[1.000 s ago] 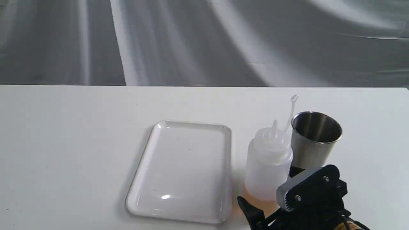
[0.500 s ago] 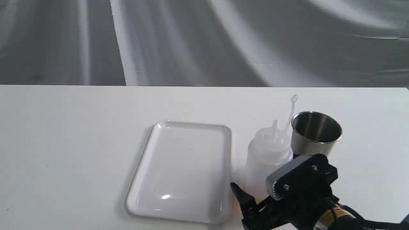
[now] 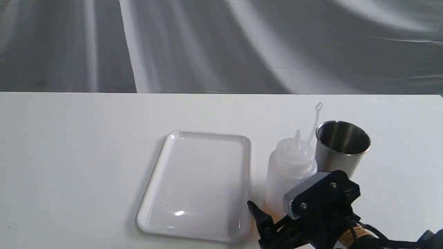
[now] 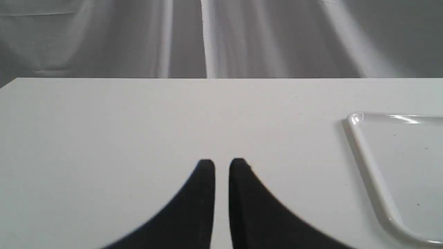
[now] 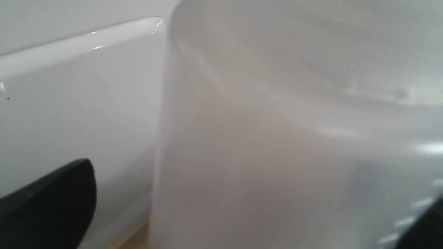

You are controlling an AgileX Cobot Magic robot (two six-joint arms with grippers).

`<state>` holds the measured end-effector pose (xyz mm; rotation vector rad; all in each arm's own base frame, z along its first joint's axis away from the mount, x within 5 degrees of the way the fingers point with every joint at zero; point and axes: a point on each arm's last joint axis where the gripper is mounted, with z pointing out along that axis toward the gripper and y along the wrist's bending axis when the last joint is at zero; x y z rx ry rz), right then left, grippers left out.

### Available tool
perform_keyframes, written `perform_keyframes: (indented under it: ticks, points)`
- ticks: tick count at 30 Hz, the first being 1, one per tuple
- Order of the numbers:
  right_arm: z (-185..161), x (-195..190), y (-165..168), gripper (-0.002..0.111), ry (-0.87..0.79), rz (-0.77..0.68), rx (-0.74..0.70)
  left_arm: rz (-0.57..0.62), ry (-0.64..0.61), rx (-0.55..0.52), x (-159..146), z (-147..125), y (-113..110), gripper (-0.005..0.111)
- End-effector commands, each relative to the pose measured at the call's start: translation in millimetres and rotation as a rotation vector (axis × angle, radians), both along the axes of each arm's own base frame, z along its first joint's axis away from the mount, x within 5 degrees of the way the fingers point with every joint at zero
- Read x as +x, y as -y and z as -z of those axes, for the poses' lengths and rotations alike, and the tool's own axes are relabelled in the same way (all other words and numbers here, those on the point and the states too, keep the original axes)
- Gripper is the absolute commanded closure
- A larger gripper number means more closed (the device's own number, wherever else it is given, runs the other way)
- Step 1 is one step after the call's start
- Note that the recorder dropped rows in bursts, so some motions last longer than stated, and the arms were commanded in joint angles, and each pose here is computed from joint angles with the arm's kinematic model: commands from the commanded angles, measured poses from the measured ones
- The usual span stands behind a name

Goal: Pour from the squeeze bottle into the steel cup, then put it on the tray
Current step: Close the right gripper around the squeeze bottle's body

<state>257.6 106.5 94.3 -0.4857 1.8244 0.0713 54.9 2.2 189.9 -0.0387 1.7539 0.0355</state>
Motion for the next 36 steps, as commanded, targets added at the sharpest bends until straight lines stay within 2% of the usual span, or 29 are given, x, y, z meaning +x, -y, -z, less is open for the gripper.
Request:
perform_keyframes:
  ticks: [1,6,20,24,28,36]
  points:
    - [-2.6,6.5,-2.8,0.003,0.011,0.006,0.021,0.002,0.005,0.000,0.1,0.7,0.1,0.098]
    - [-6.4,12.6,-8.0,0.003,0.024,-0.011,0.060,0.002,0.005,0.000,0.1,0.7,0.1,0.098]
    - [-5.3,12.9,-6.0,0.003,0.011,0.014,0.061,0.001,0.005,-0.004,0.1,0.7,0.1,0.098]
    - [-4.4,12.7,-5.9,0.008,0.001,0.015,0.059,0.002,0.005,0.000,0.1,0.7,0.1,0.098]
    - [-4.4,12.7,-5.9,0.021,0.001,0.015,0.060,0.002,0.005,0.000,0.1,0.7,0.1,0.098]
    - [-4.4,12.7,-5.9,0.074,0.001,0.015,0.060,0.001,0.006,-0.007,0.1,0.7,0.1,0.098]
